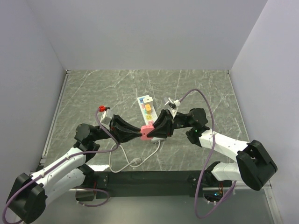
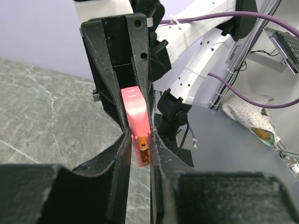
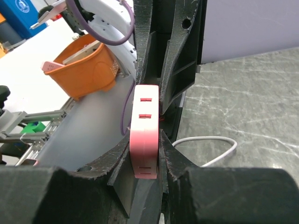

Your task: Insert the plug

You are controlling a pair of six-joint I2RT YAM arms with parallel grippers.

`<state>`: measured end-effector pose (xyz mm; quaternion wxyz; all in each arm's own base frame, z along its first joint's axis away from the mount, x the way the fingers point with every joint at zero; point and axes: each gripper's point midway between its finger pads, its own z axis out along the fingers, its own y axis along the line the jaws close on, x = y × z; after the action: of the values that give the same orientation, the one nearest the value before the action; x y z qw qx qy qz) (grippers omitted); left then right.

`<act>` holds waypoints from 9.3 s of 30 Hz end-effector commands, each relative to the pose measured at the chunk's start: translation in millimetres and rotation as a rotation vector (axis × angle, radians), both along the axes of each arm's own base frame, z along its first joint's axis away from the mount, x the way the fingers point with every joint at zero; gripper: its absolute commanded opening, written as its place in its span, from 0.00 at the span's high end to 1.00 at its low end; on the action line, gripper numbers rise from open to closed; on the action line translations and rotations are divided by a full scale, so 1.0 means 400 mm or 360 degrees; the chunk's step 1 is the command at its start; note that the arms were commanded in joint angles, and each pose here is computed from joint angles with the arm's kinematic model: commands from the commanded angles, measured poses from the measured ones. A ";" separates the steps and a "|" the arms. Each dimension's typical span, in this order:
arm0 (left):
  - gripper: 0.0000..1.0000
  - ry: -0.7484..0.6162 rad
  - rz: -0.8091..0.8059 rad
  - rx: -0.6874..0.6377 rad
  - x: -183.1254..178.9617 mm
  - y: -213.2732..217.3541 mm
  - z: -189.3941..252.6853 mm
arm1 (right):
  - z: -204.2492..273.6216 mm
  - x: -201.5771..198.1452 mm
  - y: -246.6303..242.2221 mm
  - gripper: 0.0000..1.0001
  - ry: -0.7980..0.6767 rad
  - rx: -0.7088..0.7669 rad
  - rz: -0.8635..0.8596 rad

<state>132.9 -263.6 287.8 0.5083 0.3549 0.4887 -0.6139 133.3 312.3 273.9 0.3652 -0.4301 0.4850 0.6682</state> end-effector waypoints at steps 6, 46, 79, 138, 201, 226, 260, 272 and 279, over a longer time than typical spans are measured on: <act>0.12 0.0013 0.0246 0.0020 0.057 0.012 0.020 | 0.013 0.095 0.015 1.00 -0.0130 -0.0127 -0.0351; 0.01 0.0262 0.1269 0.0027 0.281 0.253 -0.051 | -0.293 0.500 -0.087 1.00 0.0424 -0.1918 -0.1182; 0.01 0.0267 0.1224 0.0012 0.270 0.265 -0.055 | -0.454 0.525 -0.051 1.00 0.0632 -0.2295 -0.1045; 0.01 0.0272 0.1210 0.0003 0.264 0.271 -0.058 | -0.432 0.350 -0.088 1.00 0.0665 -0.2421 -0.1001; 0.00 0.0278 0.1231 0.0010 0.265 0.274 -0.060 | -0.533 0.367 -0.178 1.00 0.0673 -0.2749 -0.1222; 0.01 0.0089 0.1052 -0.0082 0.195 0.249 -0.017 | -0.233 0.361 -0.055 1.00 0.0541 -0.1703 -0.1259; 0.17 0.0179 0.0450 0.0137 0.135 -0.023 -0.011 | 0.046 0.024 -0.018 1.00 0.0010 -0.0353 -0.0621; 0.62 0.0066 0.0141 0.0155 0.053 -0.044 -0.013 | 0.041 0.006 -0.018 1.00 -0.0032 -0.0352 -0.0557; 0.95 -0.0020 -0.0137 0.0129 -0.036 -0.037 -0.006 | 0.050 -0.026 -0.015 1.00 -0.0077 -0.0313 -0.0425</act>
<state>143.8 -280.6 273.9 0.4799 0.3504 0.5474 -0.5893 138.9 303.0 270.7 0.4070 -0.3776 0.6492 0.5200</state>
